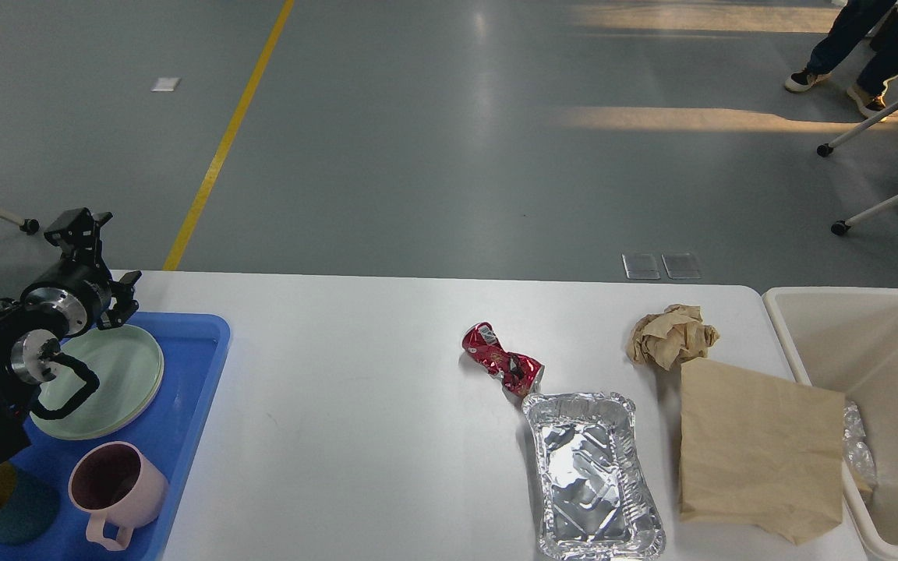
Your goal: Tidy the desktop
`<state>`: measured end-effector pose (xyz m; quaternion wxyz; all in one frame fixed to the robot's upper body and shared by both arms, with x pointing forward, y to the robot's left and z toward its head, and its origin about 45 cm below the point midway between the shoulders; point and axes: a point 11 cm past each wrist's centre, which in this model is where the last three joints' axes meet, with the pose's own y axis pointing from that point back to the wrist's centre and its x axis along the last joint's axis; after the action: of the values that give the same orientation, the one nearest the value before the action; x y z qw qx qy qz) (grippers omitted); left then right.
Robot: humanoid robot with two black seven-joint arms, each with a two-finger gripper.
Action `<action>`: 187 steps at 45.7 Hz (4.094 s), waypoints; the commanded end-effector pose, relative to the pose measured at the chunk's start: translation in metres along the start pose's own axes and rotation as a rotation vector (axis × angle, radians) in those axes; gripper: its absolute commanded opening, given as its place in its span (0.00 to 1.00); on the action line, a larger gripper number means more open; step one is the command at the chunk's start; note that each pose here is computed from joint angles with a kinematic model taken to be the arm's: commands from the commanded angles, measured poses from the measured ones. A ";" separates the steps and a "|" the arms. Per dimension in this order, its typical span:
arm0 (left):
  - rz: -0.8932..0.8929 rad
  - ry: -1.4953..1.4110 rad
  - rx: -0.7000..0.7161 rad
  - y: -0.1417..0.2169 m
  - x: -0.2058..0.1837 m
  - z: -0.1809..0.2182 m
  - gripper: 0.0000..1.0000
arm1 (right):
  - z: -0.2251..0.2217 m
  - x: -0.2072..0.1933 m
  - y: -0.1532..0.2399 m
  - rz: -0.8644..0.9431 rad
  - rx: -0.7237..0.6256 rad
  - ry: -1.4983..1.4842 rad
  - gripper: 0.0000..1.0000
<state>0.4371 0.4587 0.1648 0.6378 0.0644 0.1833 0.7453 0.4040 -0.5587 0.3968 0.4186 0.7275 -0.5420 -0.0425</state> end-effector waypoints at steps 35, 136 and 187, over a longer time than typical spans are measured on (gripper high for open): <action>-0.001 0.000 0.000 0.000 0.000 0.000 0.96 | -0.058 -0.087 -0.066 -0.212 -0.265 0.433 0.94; -0.001 0.000 0.000 0.000 0.000 0.000 0.96 | -0.014 -0.240 -0.183 -0.382 -0.338 0.647 1.00; 0.001 0.000 0.000 0.000 0.000 0.000 0.96 | 0.037 -0.267 -0.216 -0.264 -0.350 0.730 1.00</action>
<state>0.4371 0.4587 0.1648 0.6378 0.0643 0.1833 0.7453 0.4397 -0.3444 0.1311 0.6829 0.6850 -0.2460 0.0618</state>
